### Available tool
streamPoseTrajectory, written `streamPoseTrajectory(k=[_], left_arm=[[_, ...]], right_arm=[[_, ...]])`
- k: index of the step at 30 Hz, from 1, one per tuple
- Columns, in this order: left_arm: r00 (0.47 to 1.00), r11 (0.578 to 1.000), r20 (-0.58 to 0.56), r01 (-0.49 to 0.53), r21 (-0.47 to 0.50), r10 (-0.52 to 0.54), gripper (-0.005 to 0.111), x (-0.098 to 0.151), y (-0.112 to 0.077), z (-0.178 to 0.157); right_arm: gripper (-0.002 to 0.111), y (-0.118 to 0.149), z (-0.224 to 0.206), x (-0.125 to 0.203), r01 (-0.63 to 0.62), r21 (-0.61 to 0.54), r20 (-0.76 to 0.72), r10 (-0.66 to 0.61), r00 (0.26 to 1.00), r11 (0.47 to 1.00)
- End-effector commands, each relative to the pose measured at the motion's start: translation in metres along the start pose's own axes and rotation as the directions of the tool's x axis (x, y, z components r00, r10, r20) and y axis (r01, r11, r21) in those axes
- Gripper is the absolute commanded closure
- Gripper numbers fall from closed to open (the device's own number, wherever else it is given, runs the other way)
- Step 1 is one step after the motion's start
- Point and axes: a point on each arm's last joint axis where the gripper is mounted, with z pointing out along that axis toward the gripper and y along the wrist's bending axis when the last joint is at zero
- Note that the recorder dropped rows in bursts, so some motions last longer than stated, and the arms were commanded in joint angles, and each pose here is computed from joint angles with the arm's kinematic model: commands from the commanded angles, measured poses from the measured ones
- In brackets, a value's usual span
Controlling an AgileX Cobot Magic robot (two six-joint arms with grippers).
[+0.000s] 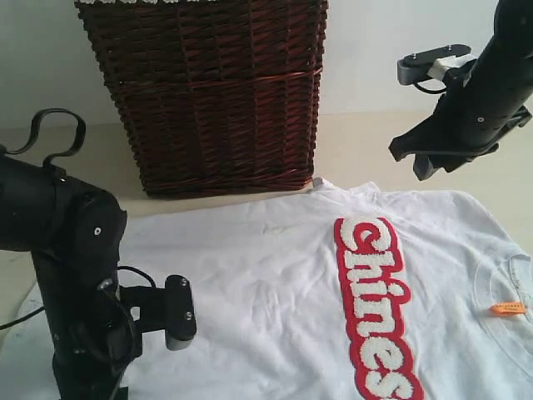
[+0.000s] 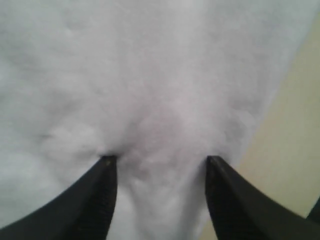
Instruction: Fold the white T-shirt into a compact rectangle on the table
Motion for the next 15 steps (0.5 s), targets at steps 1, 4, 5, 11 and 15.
streamPoseTrajectory(k=[1, 4, 5, 11, 15], left_arm=[[0.999, 0.99, -0.014, 0.039, -0.136, -0.041, 0.044, 0.007, 0.008, -0.009], [0.999, 0.991, -0.006, 0.039, -0.13, -0.04, 0.041, 0.01, -0.001, -0.019], [0.999, 0.991, -0.003, 0.032, -0.132, -0.033, 0.041, 0.009, -0.004, -0.021], [0.998, 0.991, -0.022, -0.06, -0.122, 0.058, 0.041, 0.001, -0.033, -0.015], [0.992, 0.982, -0.045, -0.123, -0.144, 0.118, 0.042, 0.002, -0.043, 0.004]], right_arm=[[0.067, 0.006, -0.016, -0.002, 0.005, -0.058, 0.047, -0.002, 0.999, 0.998], [0.067, 0.007, -0.023, -0.003, 0.004, -0.072, 0.069, 0.0, 0.998, 0.997], [0.067, 0.007, -0.024, -0.003, 0.008, -0.076, 0.073, -0.002, 0.997, 0.997], [0.067, 0.009, -0.028, -0.003, 0.003, -0.097, 0.083, 0.005, 0.997, 0.995], [0.067, 0.011, -0.028, -0.003, 0.008, -0.115, 0.085, 0.002, 0.996, 0.993]])
